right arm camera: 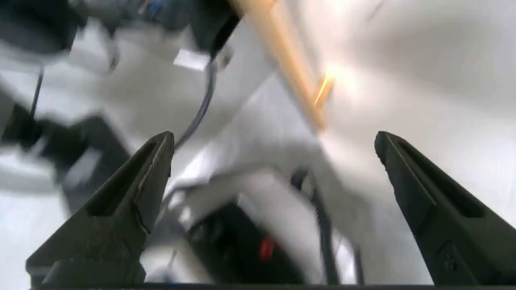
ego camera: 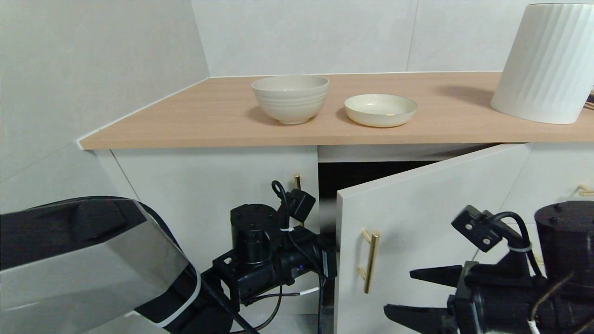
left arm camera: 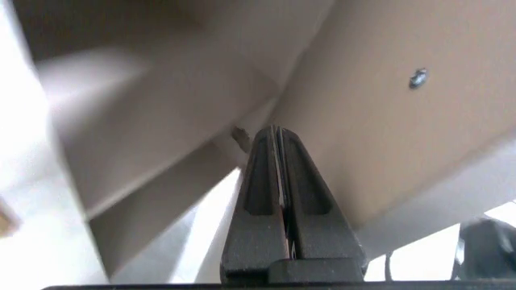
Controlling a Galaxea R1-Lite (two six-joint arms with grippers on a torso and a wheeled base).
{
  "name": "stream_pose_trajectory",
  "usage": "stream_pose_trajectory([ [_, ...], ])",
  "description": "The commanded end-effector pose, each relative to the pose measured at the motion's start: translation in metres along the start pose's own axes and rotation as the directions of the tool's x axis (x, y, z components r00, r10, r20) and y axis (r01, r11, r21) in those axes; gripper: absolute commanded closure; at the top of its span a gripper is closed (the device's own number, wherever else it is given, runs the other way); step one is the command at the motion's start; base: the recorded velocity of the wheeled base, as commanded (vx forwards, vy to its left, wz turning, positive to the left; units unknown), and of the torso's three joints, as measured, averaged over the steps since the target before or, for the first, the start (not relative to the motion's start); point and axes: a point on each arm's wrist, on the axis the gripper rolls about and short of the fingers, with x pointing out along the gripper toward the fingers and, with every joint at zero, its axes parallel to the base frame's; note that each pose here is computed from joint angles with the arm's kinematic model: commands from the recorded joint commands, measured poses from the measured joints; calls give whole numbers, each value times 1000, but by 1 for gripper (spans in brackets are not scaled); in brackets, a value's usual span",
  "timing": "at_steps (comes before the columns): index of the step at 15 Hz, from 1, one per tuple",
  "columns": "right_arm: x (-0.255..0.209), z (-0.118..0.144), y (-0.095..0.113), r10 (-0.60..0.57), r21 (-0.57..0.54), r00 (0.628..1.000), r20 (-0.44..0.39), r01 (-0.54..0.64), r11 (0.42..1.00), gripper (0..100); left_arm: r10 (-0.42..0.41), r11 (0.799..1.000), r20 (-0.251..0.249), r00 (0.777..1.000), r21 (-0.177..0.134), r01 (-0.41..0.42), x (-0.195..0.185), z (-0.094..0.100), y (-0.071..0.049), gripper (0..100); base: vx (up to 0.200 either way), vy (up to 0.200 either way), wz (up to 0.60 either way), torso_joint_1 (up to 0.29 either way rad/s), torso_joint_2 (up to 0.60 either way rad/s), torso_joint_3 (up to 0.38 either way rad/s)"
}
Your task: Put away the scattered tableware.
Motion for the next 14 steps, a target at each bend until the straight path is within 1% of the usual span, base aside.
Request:
stream_pose_trajectory([
  [1, -38, -2, 19, 44, -32, 998, 36, -43, 999, 0, -6, 1000, 7, 1000, 3, 6, -3, 5, -4, 100, 0, 0, 0, 0, 0, 0],
  [2, -41, -6, 19, 43, -27, 999, 20, -43, 999, 0, -6, 1000, 2, 1000, 2, 6, -3, 4, -5, 100, 0, 0, 0, 0, 0, 0],
  [8, -43, -12, 18, 42, -25, 999, 3, -42, 999, 0, 3, 1000, -15, 1000, -4, -3, -3, -1, -3, 100, 0, 0, 0, 0, 0, 0],
  [10, -42, -12, 18, 42, -26, 999, 2, -42, 999, 0, 7, 1000, -29, 1000, -8, -7, -3, -2, -3, 100, -200, 0, 0, 2, 2, 17],
  [14, -43, -12, 18, 42, -26, 999, 2, -42, 999, 0, -2, 1000, -36, 999, -7, 2, 0, -3, -6, 100, -200, 0, 0, 0, 4, -2],
])
